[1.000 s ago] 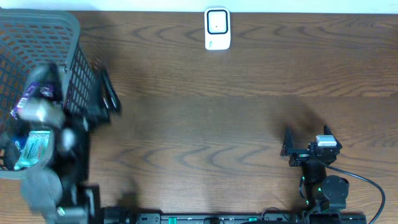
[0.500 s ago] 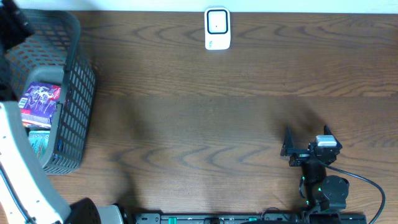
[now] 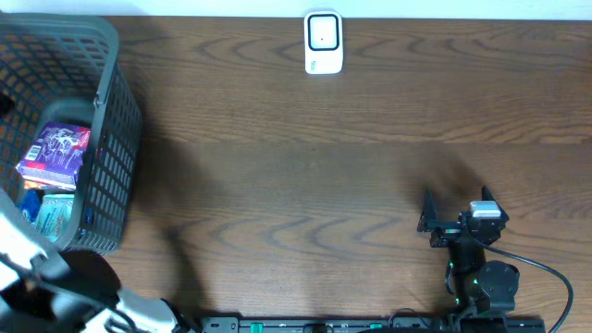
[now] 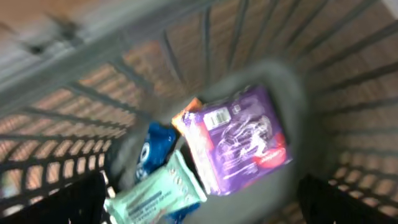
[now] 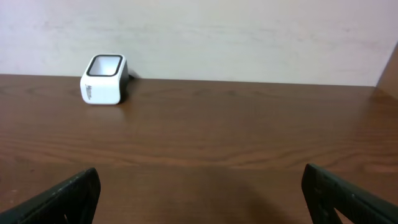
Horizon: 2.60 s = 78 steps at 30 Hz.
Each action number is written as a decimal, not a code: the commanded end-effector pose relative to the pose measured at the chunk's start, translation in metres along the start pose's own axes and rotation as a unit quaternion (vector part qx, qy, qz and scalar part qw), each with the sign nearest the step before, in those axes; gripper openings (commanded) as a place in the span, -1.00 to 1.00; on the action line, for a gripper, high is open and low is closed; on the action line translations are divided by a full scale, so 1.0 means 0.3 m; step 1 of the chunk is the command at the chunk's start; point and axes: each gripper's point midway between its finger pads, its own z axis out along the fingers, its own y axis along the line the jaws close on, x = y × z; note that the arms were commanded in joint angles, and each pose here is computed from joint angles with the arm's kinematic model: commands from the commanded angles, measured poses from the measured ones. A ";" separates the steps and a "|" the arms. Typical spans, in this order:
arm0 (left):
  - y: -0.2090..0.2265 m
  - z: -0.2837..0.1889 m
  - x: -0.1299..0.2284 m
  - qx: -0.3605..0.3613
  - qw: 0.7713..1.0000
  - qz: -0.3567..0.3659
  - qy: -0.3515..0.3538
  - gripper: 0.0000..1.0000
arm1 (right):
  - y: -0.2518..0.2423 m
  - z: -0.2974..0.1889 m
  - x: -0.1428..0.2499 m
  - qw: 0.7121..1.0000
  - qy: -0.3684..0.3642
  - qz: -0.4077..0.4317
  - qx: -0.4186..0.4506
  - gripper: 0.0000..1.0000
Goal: Scan the item barcode
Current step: 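Reach the left gripper into the basket toward the purple Carefree pack, then grasp the purple Carefree pack with the left gripper and lift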
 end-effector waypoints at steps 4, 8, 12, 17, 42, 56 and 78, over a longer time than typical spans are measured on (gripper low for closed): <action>-0.039 0.165 0.098 0.006 0.995 -0.024 0.101 0.96 | -0.002 0.000 0.004 1.000 0.002 -0.006 0.003 0.99; -0.024 0.259 0.177 -0.025 0.985 -0.051 0.162 0.96 | -0.002 0.000 0.005 1.000 0.002 -0.006 0.003 0.99; -0.018 0.339 0.236 -0.041 0.977 -0.054 0.202 0.96 | -0.002 0.000 0.004 1.000 0.002 -0.006 0.003 0.99; -0.017 0.435 0.287 -0.051 0.971 -0.051 0.227 0.96 | -0.002 0.000 0.004 1.000 0.002 -0.006 0.003 0.98; -0.199 0.412 0.310 0.114 0.955 -0.086 0.260 -0.85 | -0.002 0.000 0.004 1.000 0.002 -0.006 0.003 0.98; -0.254 -0.390 -0.096 0.299 0.945 -0.054 -0.119 -0.86 | -0.002 0.000 0.005 1.000 0.002 -0.006 0.003 0.99; -0.089 0.227 0.169 0.046 0.985 -0.111 0.123 0.96 | -0.002 0.000 0.004 1.000 0.002 -0.006 0.003 0.99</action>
